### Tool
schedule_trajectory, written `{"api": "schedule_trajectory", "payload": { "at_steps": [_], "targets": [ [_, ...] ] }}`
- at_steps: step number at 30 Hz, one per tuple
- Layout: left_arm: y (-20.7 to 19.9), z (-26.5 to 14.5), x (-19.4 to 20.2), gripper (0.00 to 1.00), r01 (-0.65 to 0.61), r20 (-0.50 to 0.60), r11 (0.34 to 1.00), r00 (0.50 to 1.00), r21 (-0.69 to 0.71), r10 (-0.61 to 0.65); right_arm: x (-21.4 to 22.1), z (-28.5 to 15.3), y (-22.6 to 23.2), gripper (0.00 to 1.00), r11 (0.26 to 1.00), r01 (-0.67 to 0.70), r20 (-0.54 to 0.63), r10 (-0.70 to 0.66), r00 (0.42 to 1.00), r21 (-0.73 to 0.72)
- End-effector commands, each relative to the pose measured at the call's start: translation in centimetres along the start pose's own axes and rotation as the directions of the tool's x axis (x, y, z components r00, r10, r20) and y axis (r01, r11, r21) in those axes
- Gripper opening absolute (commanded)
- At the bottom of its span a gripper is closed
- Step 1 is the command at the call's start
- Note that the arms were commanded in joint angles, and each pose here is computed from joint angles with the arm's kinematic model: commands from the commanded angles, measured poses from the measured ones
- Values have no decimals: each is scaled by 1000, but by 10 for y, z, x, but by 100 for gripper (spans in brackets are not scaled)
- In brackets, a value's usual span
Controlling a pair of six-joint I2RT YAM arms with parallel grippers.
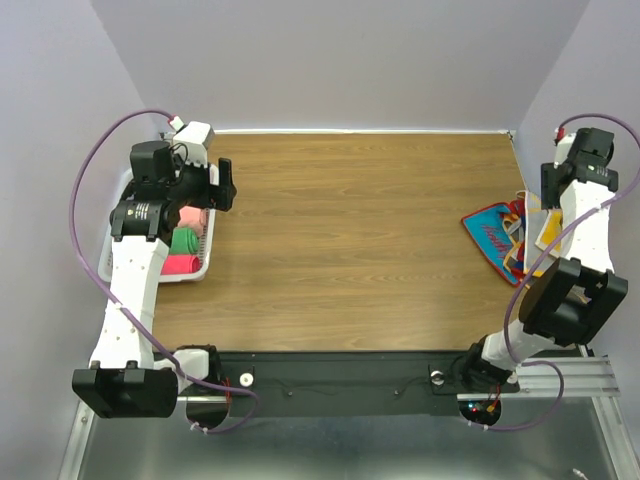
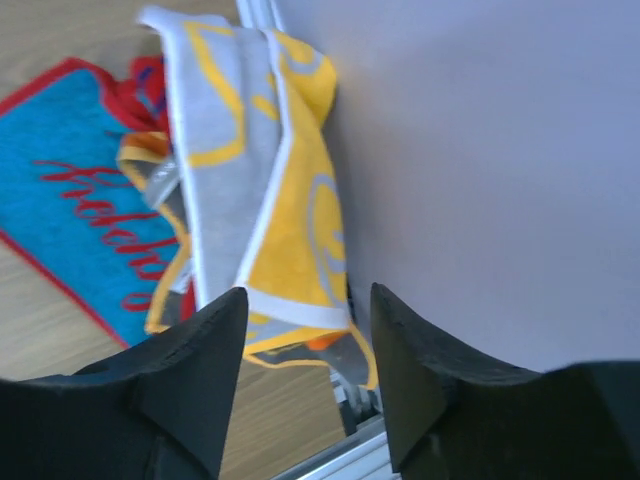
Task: Roll the towels
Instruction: Grab a towel with the right arm
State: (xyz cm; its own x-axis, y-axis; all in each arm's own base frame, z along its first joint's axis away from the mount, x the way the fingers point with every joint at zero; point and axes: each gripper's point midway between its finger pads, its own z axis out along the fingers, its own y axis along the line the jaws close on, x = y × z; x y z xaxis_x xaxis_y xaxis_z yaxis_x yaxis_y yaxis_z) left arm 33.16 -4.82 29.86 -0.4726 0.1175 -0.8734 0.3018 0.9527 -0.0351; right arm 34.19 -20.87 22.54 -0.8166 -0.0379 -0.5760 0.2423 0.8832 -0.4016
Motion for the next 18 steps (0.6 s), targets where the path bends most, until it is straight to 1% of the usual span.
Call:
{"api": "schedule_trajectory", "payload": {
  "at_steps": [1,4,7,8,11,12,14,18],
  "targets": [
    [-5,-11,-23,99,-14,74,1000,997,18,13,-3,20,-33,55,997,29,-5,-28,1000,68],
    [-5,-8,-20,99,-13,65,1000,998,19,12,7,33,-25,54,999,34,-36,-33,999,32],
    [-5,-6,-20,99,-9,59,1000,998,24,7,21,42,-8,54,999,15,-62,-17,998,-31],
    [-6,-6,-20,99,-6,59,1000,998,26,4,20,42,-5,54,999,14,-56,-16,998,-45],
    [-5,-5,-21,99,-3,62,1000,998,26,2,45,46,14,54,994,17,-106,-29,994,-108],
    [-5,-4,-21,99,-3,62,1000,998,26,2,44,43,13,54,994,19,-96,-29,995,-104],
    [-6,-2,-18,99,2,54,1000,999,30,-4,60,42,28,54,987,23,-113,-42,993,-160],
    [-9,1,-18,99,12,50,999,999,52,-15,79,45,39,54,982,32,-148,-60,987,-188]
  ]
}}
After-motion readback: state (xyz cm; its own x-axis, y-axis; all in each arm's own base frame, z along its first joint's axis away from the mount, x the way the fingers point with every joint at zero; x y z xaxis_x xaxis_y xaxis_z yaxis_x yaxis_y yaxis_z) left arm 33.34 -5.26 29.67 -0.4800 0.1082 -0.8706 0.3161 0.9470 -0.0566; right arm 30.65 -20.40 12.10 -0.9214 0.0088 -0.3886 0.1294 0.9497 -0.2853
